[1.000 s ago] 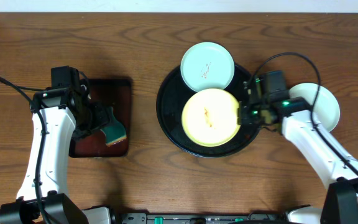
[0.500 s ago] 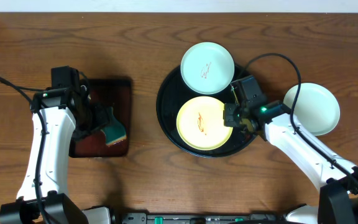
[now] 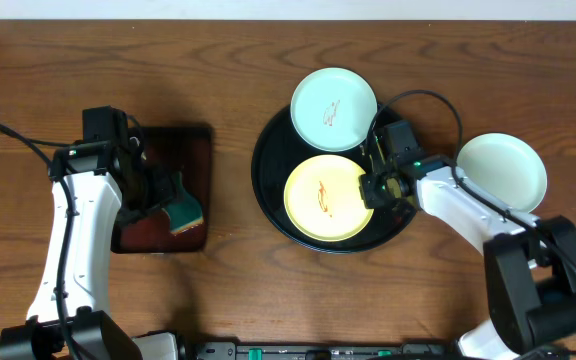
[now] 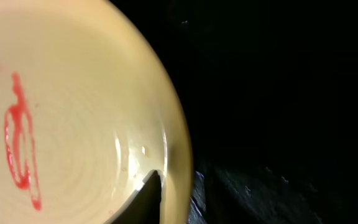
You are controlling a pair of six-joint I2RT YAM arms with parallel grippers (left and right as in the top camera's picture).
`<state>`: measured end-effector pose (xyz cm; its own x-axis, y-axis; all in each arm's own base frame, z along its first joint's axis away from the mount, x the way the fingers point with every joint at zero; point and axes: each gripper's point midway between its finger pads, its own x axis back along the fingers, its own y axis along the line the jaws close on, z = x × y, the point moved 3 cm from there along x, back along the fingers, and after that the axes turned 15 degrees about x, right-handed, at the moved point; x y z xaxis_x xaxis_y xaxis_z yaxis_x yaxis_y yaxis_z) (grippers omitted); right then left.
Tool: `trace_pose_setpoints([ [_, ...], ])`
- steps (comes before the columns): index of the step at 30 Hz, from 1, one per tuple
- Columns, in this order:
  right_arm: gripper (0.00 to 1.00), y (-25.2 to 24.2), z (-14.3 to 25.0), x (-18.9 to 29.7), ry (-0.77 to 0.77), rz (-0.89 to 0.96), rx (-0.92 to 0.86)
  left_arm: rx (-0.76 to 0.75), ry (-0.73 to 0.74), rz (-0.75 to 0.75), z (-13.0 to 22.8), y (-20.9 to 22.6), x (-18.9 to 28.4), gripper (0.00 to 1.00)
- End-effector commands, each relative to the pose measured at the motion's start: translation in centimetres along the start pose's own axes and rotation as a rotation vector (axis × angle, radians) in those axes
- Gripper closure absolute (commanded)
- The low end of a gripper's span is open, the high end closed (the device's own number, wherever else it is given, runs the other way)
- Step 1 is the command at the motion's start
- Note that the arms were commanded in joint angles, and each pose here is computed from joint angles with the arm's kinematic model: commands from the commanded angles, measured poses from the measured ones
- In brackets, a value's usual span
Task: Clean dirty plates on tray and stack at the side
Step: 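Grasp the green sponge again with the left gripper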
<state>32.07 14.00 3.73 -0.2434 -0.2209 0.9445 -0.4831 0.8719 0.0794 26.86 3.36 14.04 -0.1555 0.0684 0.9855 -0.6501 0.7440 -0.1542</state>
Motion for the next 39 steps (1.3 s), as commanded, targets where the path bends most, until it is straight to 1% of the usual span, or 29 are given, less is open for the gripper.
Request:
trace_pose_setpoints([
  [1,0.91,0.3,0.0,-0.4,0.001,-0.036,0.003,-0.009,0.000,-0.022,0.1,0.4,-0.2,0.33],
  [3,0.98,-0.5,0.2,-0.5,0.014,0.020,-0.032,-0.009,0.000,-0.023,0.1,0.4,-0.2,0.33],
  [4,0.99,-1.0,0.3,-0.5,0.020,0.055,-0.055,-0.009,0.000,-0.023,0.1,0.4,-0.2,0.33],
  [7,0.99,-1.9,0.4,-0.4,0.022,0.120,-0.119,-0.010,0.004,-0.025,0.2,0.4,-0.2,0.33],
  [12,0.99,-2.0,0.4,-0.4,0.017,0.122,-0.152,-0.010,0.018,-0.033,0.6,0.7,-0.7,0.34],
  [15,0.99,-1.9,0.4,-0.4,0.017,0.121,-0.156,0.024,0.016,-0.033,0.8,1.0,-2.0,0.39],
  [19,0.99,-1.9,0.4,-0.4,0.017,0.120,-0.155,0.036,-0.007,-0.018,0.9,1.3,-4.5,0.40],
  [21,0.99,-1.9,0.4,-0.4,0.019,0.117,-0.155,0.035,-0.019,-0.010,0.8,1.4,-5.5,0.47],
  [22,0.99,-1.9,0.4,-0.4,0.020,0.117,-0.155,0.035,-0.022,-0.008,0.8,1.4,-5.9,0.48],
  [27,0.99,-1.8,0.5,-0.4,0.021,0.113,-0.155,0.022,-0.035,0.001,0.5,0.9,-6.3,0.47],
  [32,0.99,-1.8,0.5,-0.4,0.025,0.113,-0.155,-0.029,-0.073,0.027,0.3,-0.8,-6.3,0.47],
  [36,0.99,-1.8,0.6,-0.4,0.027,0.113,-0.155,-0.023,-0.108,-0.040,0.4,-1.4,-7.3,0.46],
  [37,0.99,-1.8,0.6,-0.4,0.027,0.113,-0.155,0.000,-0.115,-0.066,0.3,-1.2,-7.6,0.43],
  [39,0.99,-1.8,0.6,-0.4,0.028,0.113,-0.155,0.052,-0.110,-0.107,0.3,-0.7,-8.4,0.42],
])
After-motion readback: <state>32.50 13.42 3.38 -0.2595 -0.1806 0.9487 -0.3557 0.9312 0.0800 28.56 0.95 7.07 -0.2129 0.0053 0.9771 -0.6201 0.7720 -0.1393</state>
